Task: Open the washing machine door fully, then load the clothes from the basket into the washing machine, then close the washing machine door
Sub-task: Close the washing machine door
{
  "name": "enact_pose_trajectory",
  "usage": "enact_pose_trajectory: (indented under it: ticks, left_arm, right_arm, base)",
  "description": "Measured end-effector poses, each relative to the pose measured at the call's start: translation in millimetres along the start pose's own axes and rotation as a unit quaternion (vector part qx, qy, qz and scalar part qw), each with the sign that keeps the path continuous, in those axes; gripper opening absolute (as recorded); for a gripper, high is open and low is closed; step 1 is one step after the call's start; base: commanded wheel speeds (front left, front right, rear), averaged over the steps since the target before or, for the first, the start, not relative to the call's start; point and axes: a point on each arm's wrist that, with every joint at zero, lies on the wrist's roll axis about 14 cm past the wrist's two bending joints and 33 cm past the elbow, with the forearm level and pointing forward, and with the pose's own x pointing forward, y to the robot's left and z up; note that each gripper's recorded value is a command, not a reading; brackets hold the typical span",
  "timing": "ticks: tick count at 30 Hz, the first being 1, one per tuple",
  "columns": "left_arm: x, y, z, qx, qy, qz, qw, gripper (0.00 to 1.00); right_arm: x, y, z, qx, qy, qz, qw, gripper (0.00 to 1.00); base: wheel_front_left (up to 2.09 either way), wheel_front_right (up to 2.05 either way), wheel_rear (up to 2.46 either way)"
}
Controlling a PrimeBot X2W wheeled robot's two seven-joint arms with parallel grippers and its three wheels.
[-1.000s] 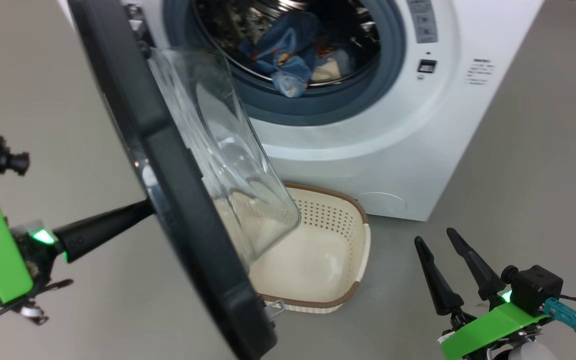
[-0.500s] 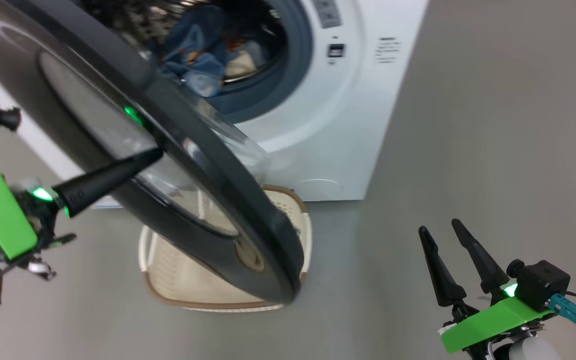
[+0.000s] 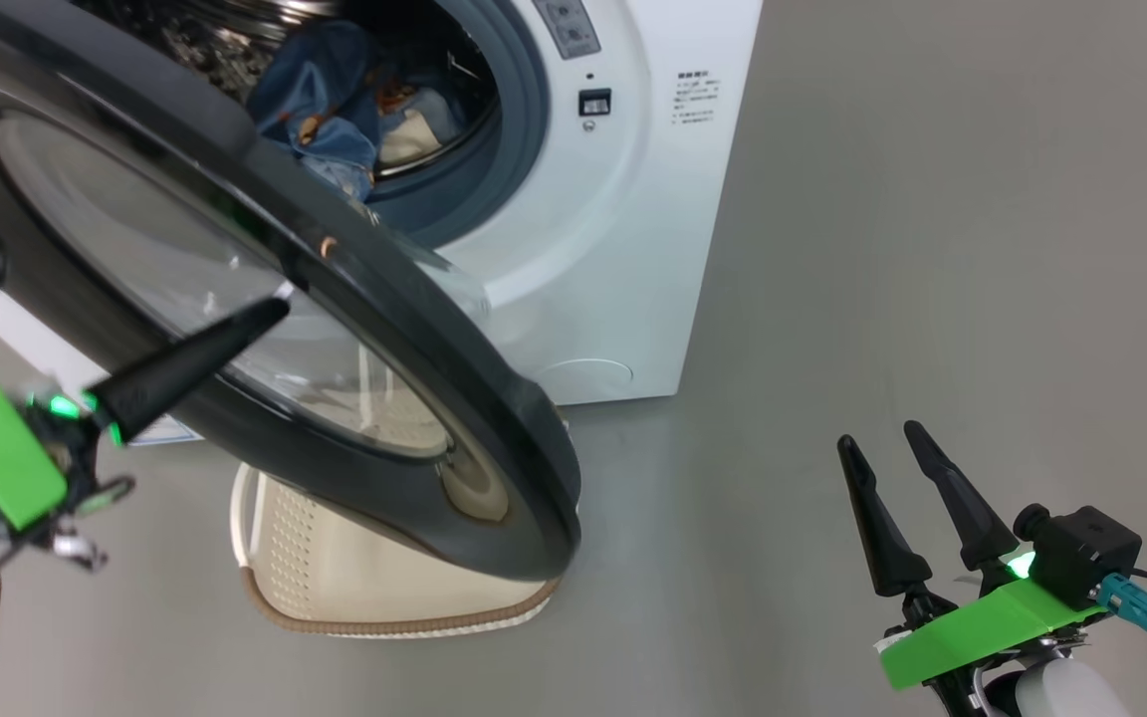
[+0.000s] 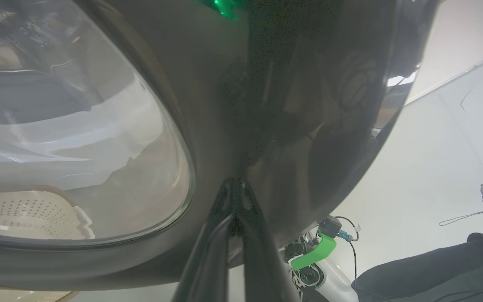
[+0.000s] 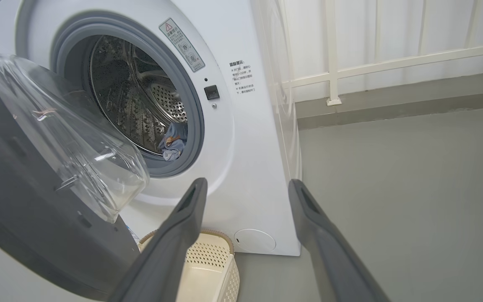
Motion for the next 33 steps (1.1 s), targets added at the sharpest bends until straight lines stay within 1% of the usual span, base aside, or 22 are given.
enact_pose_trajectory:
  ticks: [3,5,6,7,8,12,15,18,20,25,30,33]
  left_arm:
    - [-15.2,11.8,-6.6,-0.016,-0.015,0.024,0.999,0.01]
    - [-24.6,19.8,-12.3,-0.027,-0.024,0.041,0.999,0.25]
    - [-29.5,24.9,-16.1,-0.031,-0.028,0.052,0.998,0.46]
    - [-34.5,29.8,-19.2,-0.038,-0.034,0.062,0.997,0.82]
    - [-39.2,34.3,-23.1,-0.046,-0.040,0.070,0.996,1.00]
    - [-58.9,55.5,-41.5,-0.072,-0.064,0.115,0.989,1.00]
    - [-73.9,72.5,-54.6,-0.079,-0.083,0.156,0.981,1.00]
    - [-86.0,92.1,-75.3,-0.068,-0.078,0.206,0.973,1.00]
    - [-92.0,102.1,-82.1,-0.061,-0.091,0.229,0.967,1.00]
    - [-96.6,113.9,-82.5,-0.059,-0.150,0.249,0.955,1.00]
    - [-103.0,127.9,-94.5,-0.035,-0.171,0.279,0.944,1.00]
    - [-103.4,131.6,-100.5,-0.025,-0.184,0.286,0.940,1.00]
  right_arm:
    - [1.3,4.5,1.7,0.001,-0.003,0.006,1.000,1.00]
    - [1.9,7.1,2.1,0.001,-0.003,0.010,1.000,1.00]
    - [2.1,8.2,2.2,0.001,-0.004,0.012,1.000,1.00]
    - [2.0,9.2,2.2,0.001,-0.003,0.014,1.000,1.00]
    - [1.6,10.1,2.1,0.001,-0.003,0.015,1.000,1.00]
    - [0.1,12.8,3.2,0.000,-0.004,0.020,1.000,1.00]
    - [-5.3,12.5,0.7,-0.002,0.002,0.019,1.000,1.00]
    - [-9.0,10.6,-1.1,-0.006,0.006,0.019,1.000,1.00]
    - [-9.8,9.0,-0.9,-0.009,0.007,0.019,1.000,1.00]
    - [-16.2,2.1,-3.4,-0.012,0.013,0.010,1.000,1.00]
    - [-21.1,-6.2,-1.7,-0.014,0.012,-0.004,1.000,1.00]
    - [-23.6,-11.9,0.3,-0.015,0.009,-0.013,1.000,1.00]
  base:
    - [0.00,0.00,0.00]
    - [0.00,0.00,0.00]
    - [0.00,0.00,0.00]
    - [0.00,0.00,0.00]
    - [0.00,0.00,0.00]
    - [0.00,0.00,0.00]
    - [0.00,0.00,0.00]
    - [0.00,0.00,0.00]
    - [0.00,0.00,0.00]
    - [0.00,0.00,0.00]
    - [0.00,0.00,0.00]
    - [0.00,0.00,0.00]
